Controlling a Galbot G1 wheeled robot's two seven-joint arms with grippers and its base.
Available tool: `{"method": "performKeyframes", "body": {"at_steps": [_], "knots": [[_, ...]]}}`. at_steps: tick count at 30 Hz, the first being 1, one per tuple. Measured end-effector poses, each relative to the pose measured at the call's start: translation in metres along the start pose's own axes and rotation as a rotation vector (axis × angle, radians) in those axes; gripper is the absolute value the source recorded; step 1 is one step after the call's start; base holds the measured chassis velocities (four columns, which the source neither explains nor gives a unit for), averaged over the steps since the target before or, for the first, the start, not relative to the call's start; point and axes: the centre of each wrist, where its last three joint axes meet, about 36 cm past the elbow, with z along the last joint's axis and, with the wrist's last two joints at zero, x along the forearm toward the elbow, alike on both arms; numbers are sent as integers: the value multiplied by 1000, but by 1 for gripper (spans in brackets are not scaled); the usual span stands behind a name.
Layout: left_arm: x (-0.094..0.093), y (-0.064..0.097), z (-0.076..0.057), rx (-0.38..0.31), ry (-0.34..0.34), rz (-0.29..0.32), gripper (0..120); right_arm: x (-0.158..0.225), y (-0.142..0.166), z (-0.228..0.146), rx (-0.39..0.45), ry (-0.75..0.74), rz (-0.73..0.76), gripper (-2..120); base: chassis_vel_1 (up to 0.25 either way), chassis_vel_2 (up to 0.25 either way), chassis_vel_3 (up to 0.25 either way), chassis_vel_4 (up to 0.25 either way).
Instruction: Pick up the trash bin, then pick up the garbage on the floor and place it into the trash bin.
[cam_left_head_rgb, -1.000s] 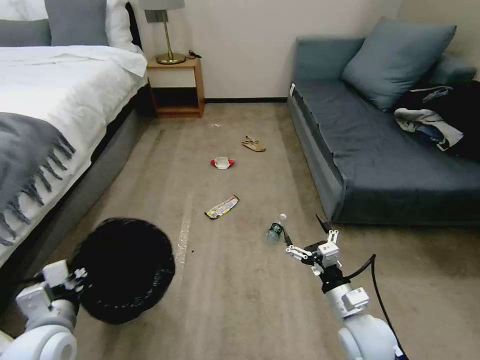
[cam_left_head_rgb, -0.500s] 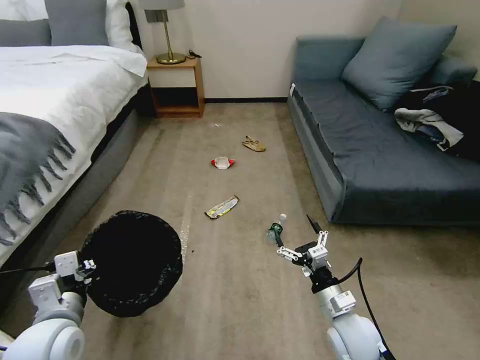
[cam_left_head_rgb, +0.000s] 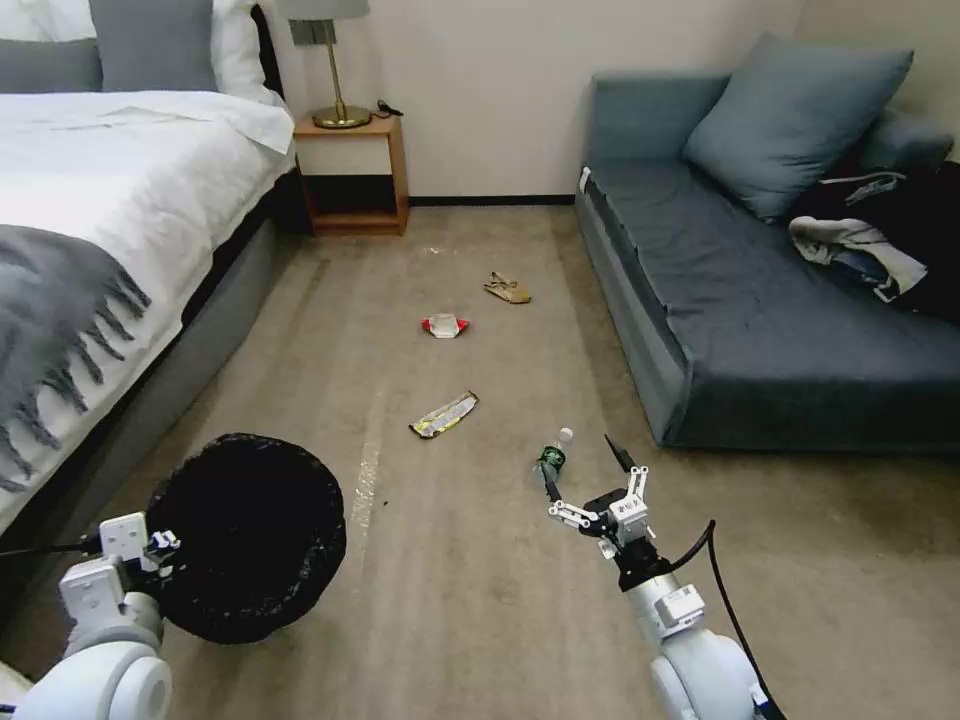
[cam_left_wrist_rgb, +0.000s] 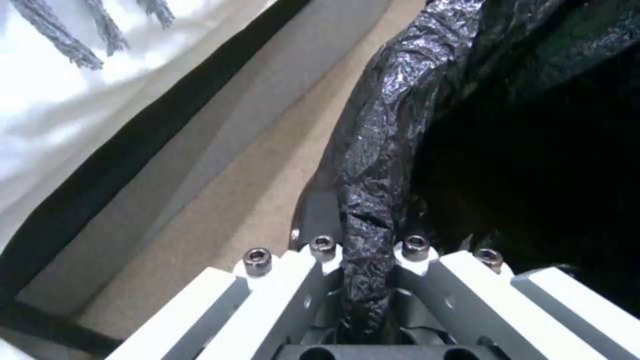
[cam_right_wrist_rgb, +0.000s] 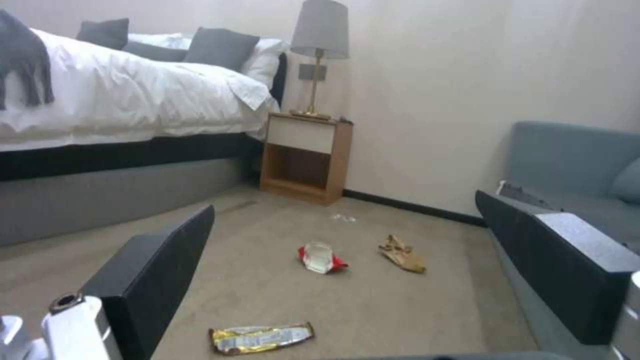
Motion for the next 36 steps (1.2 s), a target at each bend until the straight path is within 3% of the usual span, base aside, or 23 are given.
{"method": "performKeyframes", "body": {"at_steps": [12,30,35,36], "knots": [[-3,-1,3,4,6,5,3,-1,-1,2,-3,-1,10,100,-168,161,172,-178],[-11,0,7,6,16,2,3,-8,-2,12,-1,2,16,100,-274,270,269,-274],[-12,0,8,7,17,2,3,-9,-1,14,15,21,23,100,-84,99,78,-51],[-13,1,9,8,16,0,3,-6,1,13,41,110,44,100,82,-37,-40,65]]}}
